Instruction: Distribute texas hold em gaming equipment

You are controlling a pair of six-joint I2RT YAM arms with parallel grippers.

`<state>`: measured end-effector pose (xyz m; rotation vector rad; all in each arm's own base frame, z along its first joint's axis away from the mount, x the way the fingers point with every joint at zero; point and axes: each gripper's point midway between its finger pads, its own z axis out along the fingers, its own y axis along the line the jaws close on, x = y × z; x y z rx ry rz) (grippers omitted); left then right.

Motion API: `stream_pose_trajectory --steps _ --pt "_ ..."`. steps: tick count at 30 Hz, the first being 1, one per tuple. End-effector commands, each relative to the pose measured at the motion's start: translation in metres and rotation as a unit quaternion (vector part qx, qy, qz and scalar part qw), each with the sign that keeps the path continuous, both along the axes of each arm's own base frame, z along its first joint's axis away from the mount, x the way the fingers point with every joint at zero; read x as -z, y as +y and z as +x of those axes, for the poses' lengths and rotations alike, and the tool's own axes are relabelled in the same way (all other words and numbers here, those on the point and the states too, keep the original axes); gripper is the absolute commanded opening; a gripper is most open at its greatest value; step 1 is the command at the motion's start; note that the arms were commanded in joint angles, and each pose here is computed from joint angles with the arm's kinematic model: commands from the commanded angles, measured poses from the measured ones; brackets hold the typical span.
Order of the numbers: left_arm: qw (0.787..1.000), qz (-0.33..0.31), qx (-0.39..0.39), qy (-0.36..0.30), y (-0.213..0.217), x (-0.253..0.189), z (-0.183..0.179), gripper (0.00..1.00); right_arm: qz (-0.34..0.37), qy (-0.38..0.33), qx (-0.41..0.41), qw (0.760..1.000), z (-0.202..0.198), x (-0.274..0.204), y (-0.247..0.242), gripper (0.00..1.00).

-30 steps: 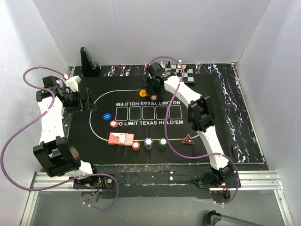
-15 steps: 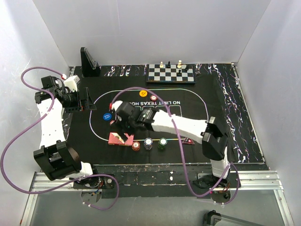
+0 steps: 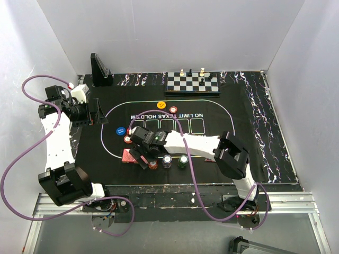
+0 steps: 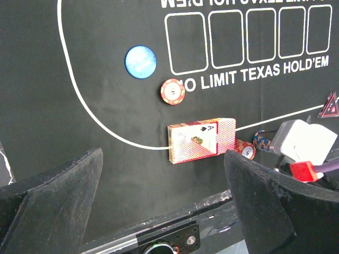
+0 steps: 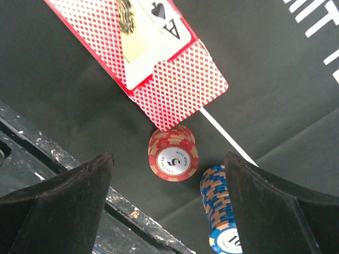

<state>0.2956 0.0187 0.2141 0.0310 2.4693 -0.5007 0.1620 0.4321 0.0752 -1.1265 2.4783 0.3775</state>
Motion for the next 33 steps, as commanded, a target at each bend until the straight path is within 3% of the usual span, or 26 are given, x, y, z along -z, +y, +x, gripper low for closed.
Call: stream_pose_trajectory --steps 1,19,31,33 --pt "1.0 0.006 -0.003 -0.021 0.0 -0.013 -0.002 1.0 -0.002 0.024 0.001 1.0 -0.01 0.017 0.0 0.92" --pt "1.0 0.011 -0.007 -0.021 0.003 -0.013 0.001 1.0 -0.018 0.048 -0.001 0.999 -0.018 0.041 -0.005 0.65" --pt "1.0 0.008 -0.005 -0.02 0.001 -0.011 0.0 1.0 -0.003 0.02 -0.004 1.0 -0.008 0.016 0.003 0.55" --pt "1.0 0.009 -0.006 -0.019 0.002 -0.01 -0.001 1.0 0.001 0.018 -0.003 1.0 -0.007 0.013 0.004 0.5"
